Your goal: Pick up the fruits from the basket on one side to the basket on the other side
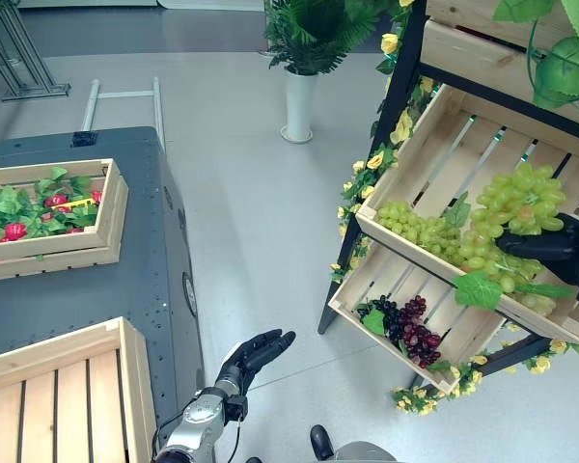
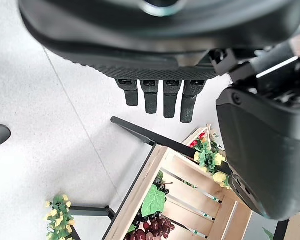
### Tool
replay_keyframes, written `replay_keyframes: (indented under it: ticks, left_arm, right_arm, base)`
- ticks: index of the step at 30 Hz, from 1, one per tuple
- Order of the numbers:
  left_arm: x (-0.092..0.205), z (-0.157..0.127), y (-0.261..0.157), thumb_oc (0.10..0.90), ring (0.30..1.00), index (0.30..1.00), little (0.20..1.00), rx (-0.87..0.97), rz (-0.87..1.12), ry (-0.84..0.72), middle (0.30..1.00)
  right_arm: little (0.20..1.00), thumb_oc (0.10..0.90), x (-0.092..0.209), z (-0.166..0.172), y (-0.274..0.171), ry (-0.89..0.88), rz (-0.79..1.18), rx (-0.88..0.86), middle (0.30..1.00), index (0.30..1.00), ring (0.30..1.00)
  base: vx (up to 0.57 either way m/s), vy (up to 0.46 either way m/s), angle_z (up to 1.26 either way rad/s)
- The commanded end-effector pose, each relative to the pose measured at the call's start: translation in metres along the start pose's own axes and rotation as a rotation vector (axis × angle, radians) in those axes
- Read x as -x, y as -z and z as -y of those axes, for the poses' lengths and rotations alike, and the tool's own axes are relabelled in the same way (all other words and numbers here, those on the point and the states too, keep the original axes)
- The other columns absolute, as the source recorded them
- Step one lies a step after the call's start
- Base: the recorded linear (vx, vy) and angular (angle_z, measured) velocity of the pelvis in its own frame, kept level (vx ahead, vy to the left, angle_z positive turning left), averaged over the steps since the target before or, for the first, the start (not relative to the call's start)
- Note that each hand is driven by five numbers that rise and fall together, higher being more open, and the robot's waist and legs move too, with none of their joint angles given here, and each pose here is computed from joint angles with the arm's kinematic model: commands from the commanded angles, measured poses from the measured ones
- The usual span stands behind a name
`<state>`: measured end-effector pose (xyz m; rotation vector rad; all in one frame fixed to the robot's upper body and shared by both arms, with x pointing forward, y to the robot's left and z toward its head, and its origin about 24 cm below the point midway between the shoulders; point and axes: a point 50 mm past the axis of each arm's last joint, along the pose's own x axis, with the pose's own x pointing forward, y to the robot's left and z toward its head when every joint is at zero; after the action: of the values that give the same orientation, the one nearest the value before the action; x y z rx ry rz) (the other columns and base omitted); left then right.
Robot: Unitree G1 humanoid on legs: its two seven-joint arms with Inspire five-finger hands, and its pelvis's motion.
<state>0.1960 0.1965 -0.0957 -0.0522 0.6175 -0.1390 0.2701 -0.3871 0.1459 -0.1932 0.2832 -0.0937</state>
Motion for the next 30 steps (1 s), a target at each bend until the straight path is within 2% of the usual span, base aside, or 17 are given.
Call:
replay_keyframes:
  ticks: [1, 2, 8, 15, 25, 26, 27, 28, 30]
  left_arm:
    - [-0.008, 0.002, -0.029, 0.8, 0.9, 0.9, 0.9, -0.053, 0.142, 0.045, 0.9]
    - [-0.008, 0.002, -0.029, 0.8, 0.9, 0.9, 0.9, -0.052, 0.142, 0.045, 0.9]
    - [-0.01, 0.004, -0.034, 0.8, 0.9, 0.9, 0.9, -0.038, 0.149, 0.05, 0.9]
    - [-0.01, 0.005, -0.034, 0.8, 0.9, 0.9, 0.9, -0.036, 0.149, 0.059, 0.9]
    - [-0.009, 0.007, -0.034, 0.8, 0.9, 0.9, 0.9, -0.035, 0.148, 0.077, 0.9]
    - [-0.009, 0.007, -0.033, 0.8, 0.9, 0.9, 0.9, -0.034, 0.148, 0.078, 0.9]
    - [-0.009, 0.007, -0.033, 0.8, 0.9, 0.9, 0.9, -0.035, 0.148, 0.078, 0.9]
    - [-0.009, 0.007, -0.033, 0.8, 0.9, 0.9, 0.9, -0.037, 0.146, 0.081, 0.9]
    - [-0.01, 0.01, -0.033, 0.8, 0.9, 0.9, 0.9, -0.045, 0.146, 0.087, 0.9]
  right_arm:
    - [0.3, 0.4, 0.025, 0.056, -0.097, 0.299, 0.275, 0.202, 0.3, 0.3, 0.3]
    - [0.3, 0.4, 0.025, 0.056, -0.097, 0.299, 0.276, 0.202, 0.3, 0.3, 0.3]
    - [0.3, 0.4, 0.026, 0.069, -0.092, 0.413, 0.138, 0.459, 0.3, 0.3, 0.3]
    - [0.3, 0.4, 0.021, 0.067, -0.09, 0.493, 0.096, 0.679, 0.3, 0.3, 0.3]
    - [0.3, 0.4, 0.015, 0.047, -0.09, 0.502, 0.216, 0.719, 0.3, 0.3, 0.3]
    - [0.368, 0.445, 0.014, 0.046, -0.089, 0.504, 0.221, 0.721, 0.368, 0.368, 0.368]
    - [0.484, 0.522, 0.015, 0.046, -0.089, 0.504, 0.221, 0.721, 0.484, 0.484, 0.484]
    - [0.9, 0.8, 0.014, 0.045, -0.089, 0.51, 0.225, 0.722, 0.9, 0.9, 0.9]
    - [0.9, 0.8, 0.014, 0.044, -0.083, 0.502, 0.211, 0.711, 0.9, 0.9, 0.9]
  base:
    - [0.0, 0.0, 0.0]
    - [0.0, 0.0, 0.0]
    - [0.0, 0.0, 0.0]
    - [0.0, -0.001, 0.01]
    - [0.0, -0.005, 0.04]
    - [0.0, 0.0, 0.0]
    - [0.0, 0.0, 0.0]
    - [0.0, 0.0, 0.0]
    - [0.0, 0.0, 0.0]
